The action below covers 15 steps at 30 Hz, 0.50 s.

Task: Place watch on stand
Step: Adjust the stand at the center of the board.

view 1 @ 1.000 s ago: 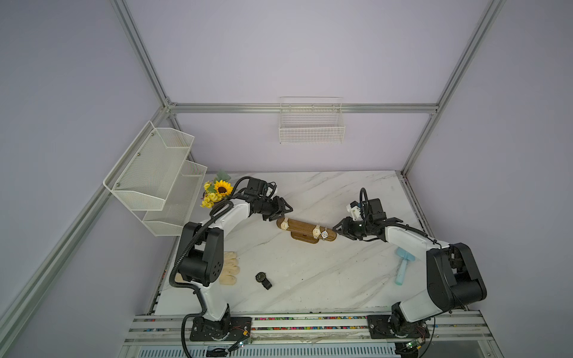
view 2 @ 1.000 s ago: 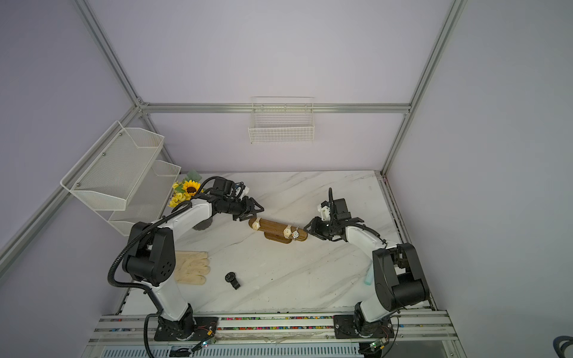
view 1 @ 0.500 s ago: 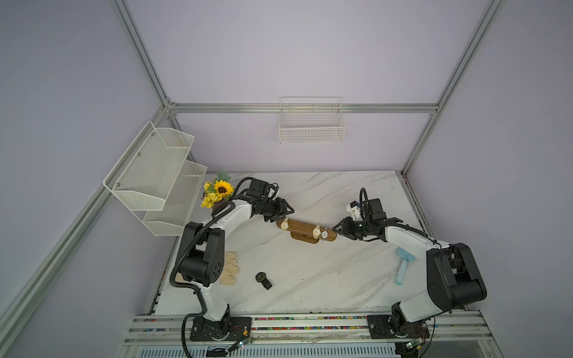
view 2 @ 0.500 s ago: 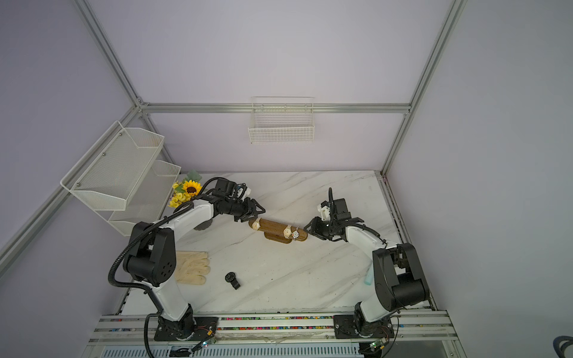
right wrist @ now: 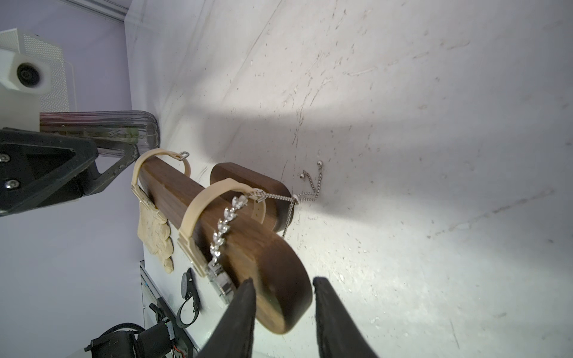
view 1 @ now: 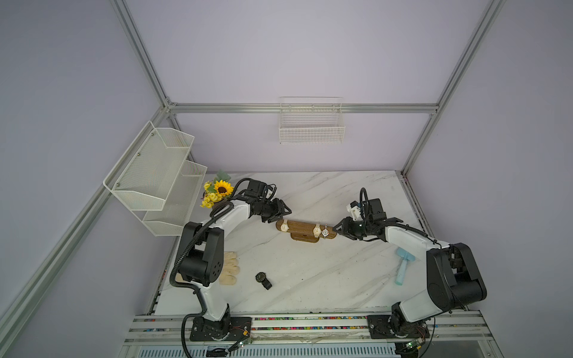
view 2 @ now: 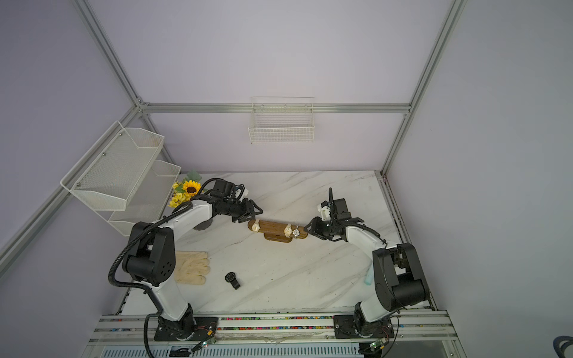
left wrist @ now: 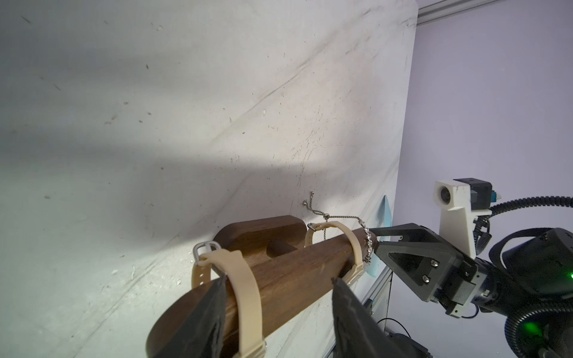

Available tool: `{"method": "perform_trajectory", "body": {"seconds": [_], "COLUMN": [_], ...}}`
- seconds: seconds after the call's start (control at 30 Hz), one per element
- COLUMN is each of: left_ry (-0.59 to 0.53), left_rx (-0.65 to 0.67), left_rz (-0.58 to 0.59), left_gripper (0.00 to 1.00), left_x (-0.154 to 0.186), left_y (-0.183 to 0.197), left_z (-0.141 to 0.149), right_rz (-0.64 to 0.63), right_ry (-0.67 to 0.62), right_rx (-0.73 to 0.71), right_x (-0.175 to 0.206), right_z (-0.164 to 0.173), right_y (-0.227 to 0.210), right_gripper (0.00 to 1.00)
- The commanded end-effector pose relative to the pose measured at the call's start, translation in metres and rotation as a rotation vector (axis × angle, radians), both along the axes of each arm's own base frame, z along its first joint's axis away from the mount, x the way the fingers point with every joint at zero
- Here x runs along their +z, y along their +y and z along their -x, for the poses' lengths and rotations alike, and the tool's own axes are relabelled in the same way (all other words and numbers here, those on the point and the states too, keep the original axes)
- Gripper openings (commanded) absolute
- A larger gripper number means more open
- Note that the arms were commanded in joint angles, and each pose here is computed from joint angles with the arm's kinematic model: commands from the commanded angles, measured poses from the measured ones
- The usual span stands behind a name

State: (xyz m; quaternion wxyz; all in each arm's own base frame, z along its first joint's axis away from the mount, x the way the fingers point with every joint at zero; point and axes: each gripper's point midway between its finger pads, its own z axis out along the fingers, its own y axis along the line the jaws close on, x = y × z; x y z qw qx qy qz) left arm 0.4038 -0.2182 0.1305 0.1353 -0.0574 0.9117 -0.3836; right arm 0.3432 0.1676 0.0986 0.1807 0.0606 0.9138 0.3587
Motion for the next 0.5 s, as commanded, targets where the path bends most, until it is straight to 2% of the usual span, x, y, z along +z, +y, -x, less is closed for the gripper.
{"method": "perform_trajectory", "body": {"seconds": [0.0,0.47], "left_ry": [-0.017,-0.011], "left_rx": [-0.025,-0.011], "left_rz": [0.027,0.06], "left_gripper": [0.54,0.55], "left_x": [0.0135,0.0146], "left_y": [-0.011,-0.0176], "left_z": [0.0138,0.0178], "right_rz": [-0.005,-0.014], "right_ry": [-0.025,-0.028], "right_rx": [0.006,0.013], "right_x": [0.0053,0.007], "right_z": [-0.0044,-0.0053], "right_y": [0.0,0.0016], "right_gripper": [0.35,0.35]}}
